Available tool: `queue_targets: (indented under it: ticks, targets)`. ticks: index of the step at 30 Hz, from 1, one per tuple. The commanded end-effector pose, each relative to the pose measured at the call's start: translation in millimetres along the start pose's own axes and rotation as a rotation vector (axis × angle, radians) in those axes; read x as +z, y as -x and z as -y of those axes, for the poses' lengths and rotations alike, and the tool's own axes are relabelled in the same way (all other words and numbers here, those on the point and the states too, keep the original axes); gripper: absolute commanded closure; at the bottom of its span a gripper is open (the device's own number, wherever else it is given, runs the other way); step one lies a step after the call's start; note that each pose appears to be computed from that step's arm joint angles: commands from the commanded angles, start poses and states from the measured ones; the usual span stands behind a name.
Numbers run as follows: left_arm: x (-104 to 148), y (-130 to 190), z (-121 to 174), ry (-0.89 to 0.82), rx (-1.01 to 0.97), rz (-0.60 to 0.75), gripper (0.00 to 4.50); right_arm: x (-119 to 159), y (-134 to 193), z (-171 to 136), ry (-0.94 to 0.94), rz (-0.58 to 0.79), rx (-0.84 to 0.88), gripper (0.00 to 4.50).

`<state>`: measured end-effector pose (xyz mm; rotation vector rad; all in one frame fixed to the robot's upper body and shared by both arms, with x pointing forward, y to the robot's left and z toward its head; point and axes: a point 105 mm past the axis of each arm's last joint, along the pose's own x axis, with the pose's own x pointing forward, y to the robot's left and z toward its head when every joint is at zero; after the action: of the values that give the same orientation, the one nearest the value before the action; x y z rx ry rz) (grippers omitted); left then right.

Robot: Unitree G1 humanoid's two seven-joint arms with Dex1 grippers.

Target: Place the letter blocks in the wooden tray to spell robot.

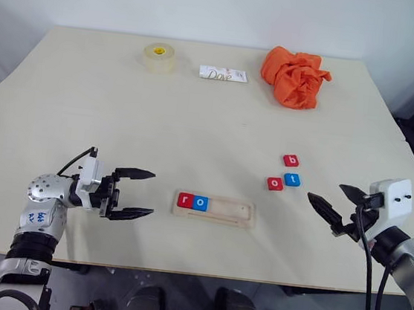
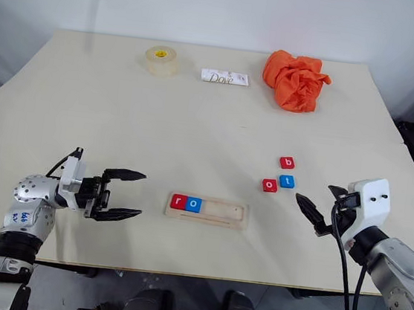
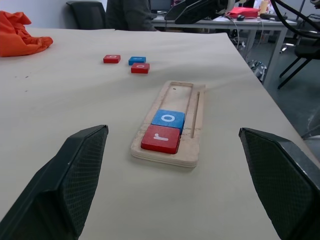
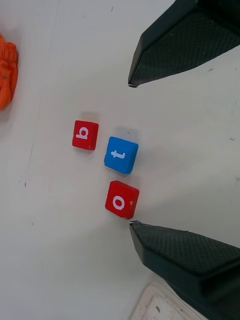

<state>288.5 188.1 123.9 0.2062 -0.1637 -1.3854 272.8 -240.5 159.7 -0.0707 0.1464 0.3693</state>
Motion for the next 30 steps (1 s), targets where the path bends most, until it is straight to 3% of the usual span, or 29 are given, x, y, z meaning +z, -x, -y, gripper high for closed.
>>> queue_targets:
  ticks: [1, 6, 18, 30]
  targets:
    - [9, -1, 5, -0.027, -0.057, 0.028, 0.05, 7, 2, -3, 0.004, 0.027, 0.004, 0.0]
    - [10, -1, 7, -0.025, -0.057, 0.03, 0.05, 8, -6, -6, -0.009, 0.032, 0.015, 0.0]
    - [14, -3, 15, -0.02, -0.039, 0.045, 0.05, 7, -96, 4, -0.062, 0.006, -0.025, 0.0]
    - [16, 2, 26, -0.02, 0.014, 0.04, 0.05, -3, -142, 19, -0.042, -0.014, -0.109, 0.0]
